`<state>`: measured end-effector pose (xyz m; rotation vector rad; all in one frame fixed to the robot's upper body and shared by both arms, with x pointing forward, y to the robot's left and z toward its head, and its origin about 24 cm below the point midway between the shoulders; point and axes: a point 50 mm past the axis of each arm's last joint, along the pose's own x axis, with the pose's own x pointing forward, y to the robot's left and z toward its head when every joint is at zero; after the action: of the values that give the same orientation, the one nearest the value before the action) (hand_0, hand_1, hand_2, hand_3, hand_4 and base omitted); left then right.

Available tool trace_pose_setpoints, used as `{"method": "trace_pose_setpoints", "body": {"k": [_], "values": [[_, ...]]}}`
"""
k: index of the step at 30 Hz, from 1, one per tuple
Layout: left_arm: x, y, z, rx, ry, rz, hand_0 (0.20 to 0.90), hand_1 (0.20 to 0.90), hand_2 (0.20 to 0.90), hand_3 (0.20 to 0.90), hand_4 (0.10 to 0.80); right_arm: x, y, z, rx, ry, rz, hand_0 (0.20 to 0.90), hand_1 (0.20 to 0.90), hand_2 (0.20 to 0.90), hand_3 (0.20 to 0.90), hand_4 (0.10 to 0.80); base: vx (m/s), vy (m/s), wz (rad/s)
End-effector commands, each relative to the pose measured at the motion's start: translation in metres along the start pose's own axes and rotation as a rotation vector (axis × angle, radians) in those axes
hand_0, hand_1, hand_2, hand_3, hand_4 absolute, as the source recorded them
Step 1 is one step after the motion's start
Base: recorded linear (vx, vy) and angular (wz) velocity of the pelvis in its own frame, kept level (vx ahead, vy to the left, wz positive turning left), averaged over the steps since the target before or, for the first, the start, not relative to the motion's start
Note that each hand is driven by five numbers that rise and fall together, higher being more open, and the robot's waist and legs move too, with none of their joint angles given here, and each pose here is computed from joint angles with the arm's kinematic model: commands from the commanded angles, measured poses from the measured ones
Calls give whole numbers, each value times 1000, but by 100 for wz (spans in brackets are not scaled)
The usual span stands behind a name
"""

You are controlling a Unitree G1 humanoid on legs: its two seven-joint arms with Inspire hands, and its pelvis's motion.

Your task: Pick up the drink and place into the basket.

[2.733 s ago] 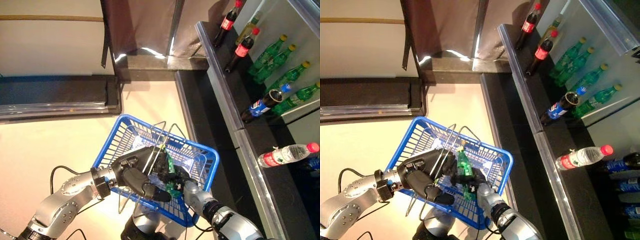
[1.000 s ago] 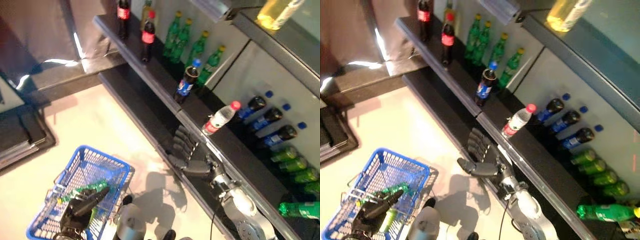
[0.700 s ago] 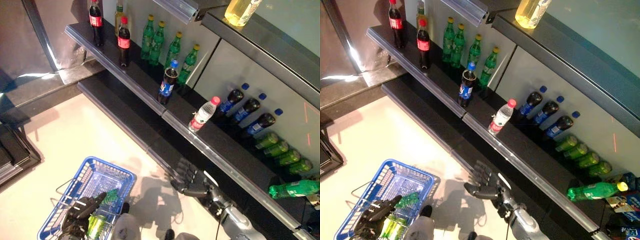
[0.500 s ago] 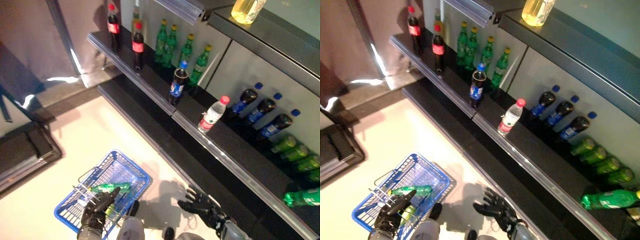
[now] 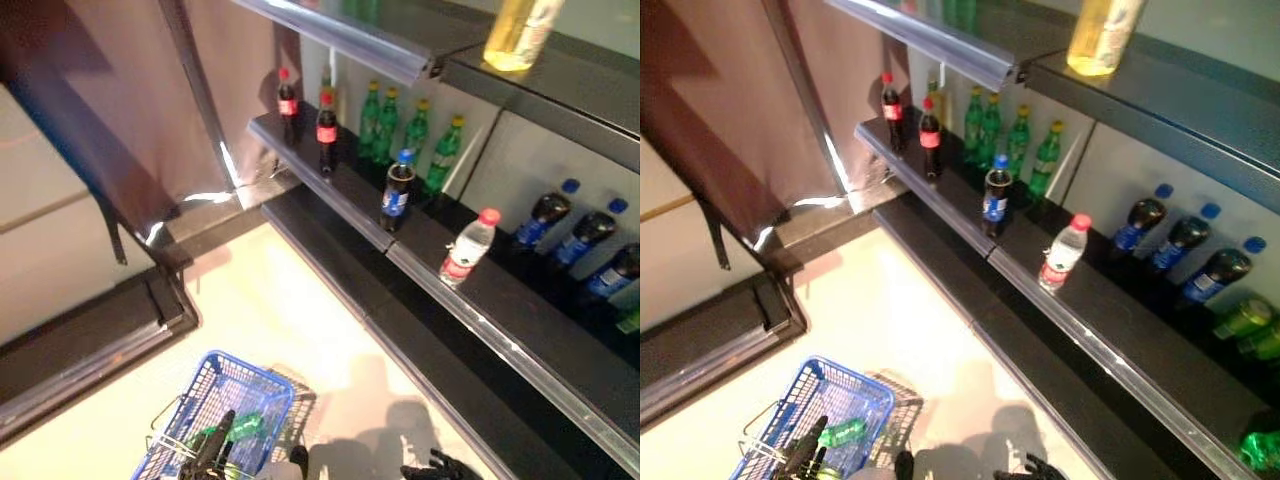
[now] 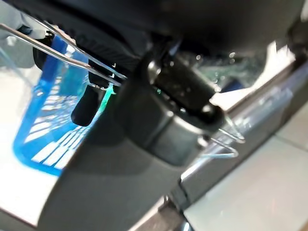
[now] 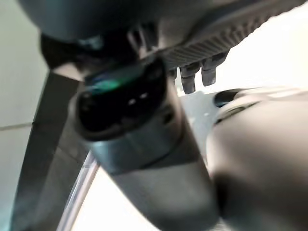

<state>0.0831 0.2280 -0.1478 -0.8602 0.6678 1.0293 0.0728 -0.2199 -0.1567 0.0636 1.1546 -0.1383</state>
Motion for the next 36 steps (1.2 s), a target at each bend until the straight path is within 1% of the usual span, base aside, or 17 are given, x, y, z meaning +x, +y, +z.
{"method": "trace_pose_setpoints", "body": {"k": [1, 3, 5, 7, 8, 11, 14, 19, 21, 24, 26, 28, 31, 34, 36], "values": [[3, -43, 30, -28, -155, -212, 300, 300, 300, 200, 100, -2, -9, -11, -34, 20, -20, 900, 900, 900, 900, 800, 50, 494, 63], [3, -56, 30, 22, -156, -264, 300, 300, 300, 200, 100, 0, -13, -10, -49, 35, -62, 900, 900, 900, 900, 800, 154, 667, 37], [3, -60, 33, 52, -170, -282, 300, 300, 300, 200, 100, 2, -10, -6, -61, 22, -64, 900, 900, 900, 900, 800, 117, 527, 19], [2, -70, 43, 151, -199, -328, 300, 300, 300, 200, 100, 3, -4, -2, -15, 9, -78, 900, 900, 900, 900, 800, 154, 618, 56], [2, -70, 45, 179, -212, -329, 300, 300, 300, 200, 100, 4, -2, -2, 6, 12, -89, 900, 900, 900, 900, 800, 183, 607, 50], [1, -68, 50, 172, -219, -322, 300, 300, 300, 200, 100, 3, 0, 0, 5, 5, -106, 900, 900, 900, 900, 800, 148, 400, 19], [1, -64, 51, 220, -222, -337, 300, 300, 300, 200, 100, 0, -4, 2, 105, -44, -151, 900, 900, 900, 900, 800, 255, 340, 17], [2, -73, 45, 216, -215, -348, 300, 300, 300, 200, 100, 0, -16, -2, 154, -32, -185, 900, 900, 900, 900, 800, 235, 109, 19], [2, -72, 40, 198, -198, -358, 300, 300, 300, 200, 100, -1, -20, -7, 183, -20, -206, 900, 900, 900, 900, 800, 261, 58, 7], [0, -65, 27, 239, -165, -378, 300, 300, 300, 200, 100, -1, -23, -10, 244, -21, -229, 900, 900, 900, 900, 800, 321, 32, 9], [-1, -60, 21, 296, -157, -383, 300, 300, 300, 200, 100, -1, -22, -11, 247, -13, -231, 900, 900, 900, 900, 800, 354, 6, -3], [0, -53, 18, 311, -138, -359, 300, 300, 300, 200, 100, -1, -24, -15, 238, 1, -235, 900, 900, 900, 900, 800, 443, -14, -8], [3, -37, 14, 289, -105, -284, 300, 300, 300, 200, 100, -2, -23, -18, 203, 19, -246, 900, 900, 900, 900, 800, 426, -46, -2], [5, -21, 12, 270, -92, -236, 300, 300, 300, 200, 100, -2, -28, -13, 158, -21, -247, 900, 900, 900, 900, 800, 394, -36, -3], [6, -17, 14, 255, -85, -224, 300, 300, 300, 200, 100, 0, -29, -4, 140, -44, -242, 900, 900, 900, 900, 800, 337, 51, -42]]}}
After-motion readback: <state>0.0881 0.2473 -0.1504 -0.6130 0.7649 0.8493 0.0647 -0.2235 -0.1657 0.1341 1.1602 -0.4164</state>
